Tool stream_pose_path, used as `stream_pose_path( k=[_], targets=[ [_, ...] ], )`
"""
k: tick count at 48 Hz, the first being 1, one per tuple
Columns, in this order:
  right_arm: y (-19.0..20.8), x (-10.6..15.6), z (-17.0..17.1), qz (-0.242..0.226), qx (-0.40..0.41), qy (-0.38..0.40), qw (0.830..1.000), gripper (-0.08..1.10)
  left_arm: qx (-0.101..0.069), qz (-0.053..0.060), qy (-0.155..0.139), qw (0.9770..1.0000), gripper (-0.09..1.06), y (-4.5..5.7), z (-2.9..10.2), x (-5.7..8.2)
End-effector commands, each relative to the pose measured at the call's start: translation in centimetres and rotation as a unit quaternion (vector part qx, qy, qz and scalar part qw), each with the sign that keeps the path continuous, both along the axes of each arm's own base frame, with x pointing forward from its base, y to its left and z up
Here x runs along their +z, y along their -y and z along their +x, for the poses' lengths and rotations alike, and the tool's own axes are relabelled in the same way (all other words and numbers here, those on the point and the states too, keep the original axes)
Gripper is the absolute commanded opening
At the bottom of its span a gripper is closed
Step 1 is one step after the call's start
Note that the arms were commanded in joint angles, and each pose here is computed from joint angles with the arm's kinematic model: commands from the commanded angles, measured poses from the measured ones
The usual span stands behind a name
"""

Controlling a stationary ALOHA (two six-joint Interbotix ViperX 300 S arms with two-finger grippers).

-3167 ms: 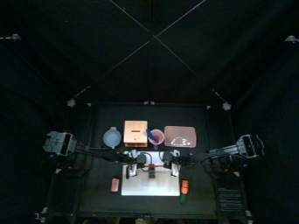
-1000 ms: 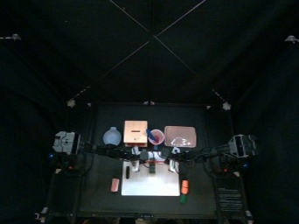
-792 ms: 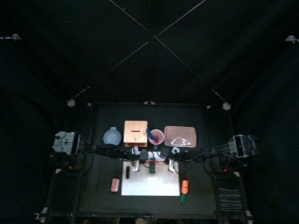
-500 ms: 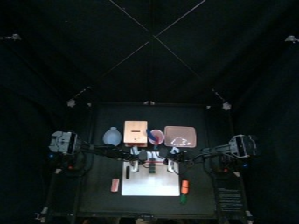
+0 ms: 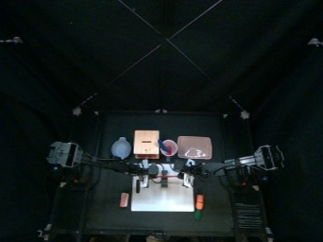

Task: Place sushi on board then cut the sushi with the knife then place the pieces on the plate
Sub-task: Cut the sushi into 4 pieces

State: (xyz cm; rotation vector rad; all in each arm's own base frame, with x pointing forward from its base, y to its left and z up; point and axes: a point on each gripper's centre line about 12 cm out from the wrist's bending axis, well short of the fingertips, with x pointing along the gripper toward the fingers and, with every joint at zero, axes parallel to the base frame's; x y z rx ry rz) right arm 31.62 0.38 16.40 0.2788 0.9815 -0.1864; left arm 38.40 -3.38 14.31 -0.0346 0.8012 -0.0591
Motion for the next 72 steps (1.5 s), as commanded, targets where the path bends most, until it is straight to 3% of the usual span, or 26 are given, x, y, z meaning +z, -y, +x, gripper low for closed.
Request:
stream_pose_path(
  k=[1, 11, 38, 60, 72],
  targets=[
    [-0.2, 1.3, 0.2, 0.008, -0.006, 0.023, 1.000, 0.32, -0.013, -0.003, 0.017, 0.9998, 0.36, 1.1, 0.1, 1.2],
    [-0.5, 1.1, 0.2, 0.012, -0.003, 0.022, 1.000, 0.32, -0.013, -0.009, 0.013, 0.9998, 0.36, 1.6, 0.1, 1.0],
    [-0.4, 0.3, -0.1, 0.011, -0.005, 0.008, 1.000, 0.32, -0.010, -0.007, 0.002, 0.9999, 0.36, 1.3, 0.1, -0.1],
    [-0.4, -0.7, 0.0, 0.011, -0.004, -0.007, 1.000, 0.32, -0.009, -0.005, -0.015, 0.9998, 0.36, 1.2, 0.1, -1.4],
    [-0.9, -2.4, 0.2, 0.023, -0.008, -0.028, 0.999, 0.32, -0.005, -0.007, -0.036, 0.9993, 0.36, 1.2, 0.0, -2.8]
  ],
)
